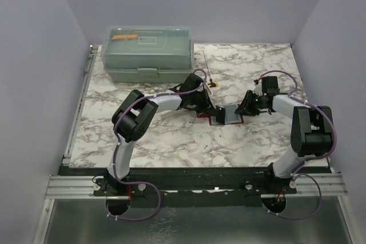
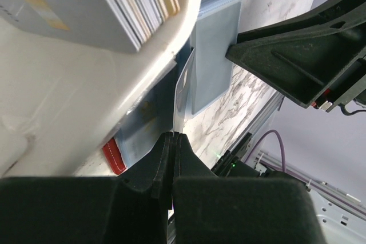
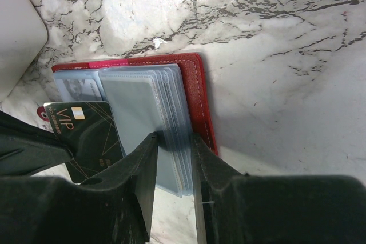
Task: Put the credit cards into the card holder
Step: Insert the credit card into the card holder.
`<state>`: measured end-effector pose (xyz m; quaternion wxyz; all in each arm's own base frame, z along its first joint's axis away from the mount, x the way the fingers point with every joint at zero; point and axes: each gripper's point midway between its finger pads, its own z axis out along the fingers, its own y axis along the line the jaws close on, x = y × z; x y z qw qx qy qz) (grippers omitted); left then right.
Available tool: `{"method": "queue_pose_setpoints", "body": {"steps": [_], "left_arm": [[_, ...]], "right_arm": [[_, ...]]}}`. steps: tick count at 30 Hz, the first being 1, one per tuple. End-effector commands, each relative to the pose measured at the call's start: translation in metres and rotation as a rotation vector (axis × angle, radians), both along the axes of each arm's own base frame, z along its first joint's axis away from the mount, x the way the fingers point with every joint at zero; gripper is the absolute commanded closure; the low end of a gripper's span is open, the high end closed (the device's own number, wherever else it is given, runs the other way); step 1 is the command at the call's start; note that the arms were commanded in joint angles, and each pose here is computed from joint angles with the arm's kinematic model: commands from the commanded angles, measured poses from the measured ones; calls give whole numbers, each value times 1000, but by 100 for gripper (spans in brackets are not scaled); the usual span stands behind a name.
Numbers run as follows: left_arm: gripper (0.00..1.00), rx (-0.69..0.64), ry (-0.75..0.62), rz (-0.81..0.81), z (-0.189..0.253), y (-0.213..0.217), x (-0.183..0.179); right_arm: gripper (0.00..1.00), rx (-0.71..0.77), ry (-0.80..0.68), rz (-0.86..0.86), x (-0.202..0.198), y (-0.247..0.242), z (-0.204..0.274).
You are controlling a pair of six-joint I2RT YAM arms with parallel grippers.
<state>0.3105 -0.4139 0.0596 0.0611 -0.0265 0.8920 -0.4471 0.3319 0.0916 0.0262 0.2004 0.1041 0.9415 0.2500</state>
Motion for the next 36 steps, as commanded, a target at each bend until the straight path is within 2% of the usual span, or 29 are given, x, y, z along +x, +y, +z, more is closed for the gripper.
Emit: {"method": "queue_pose_setpoints", "body": {"steps": [1,15,27,36], "left_arm": [[100,-2,49,14,1,3,-4],[100,-68,85,-33,-2,-7,-4],[100,-5,56,-27,-12,-2,5],[100,72,-87,9,-16,2,29]], "right_arm": [[71,-8,61,15,-14,0,-19],[71,3,72,27,-15,2,-21],[74,16,74,41,-16,5,-22],[74,17,80,45,-17,6,-24]]}}
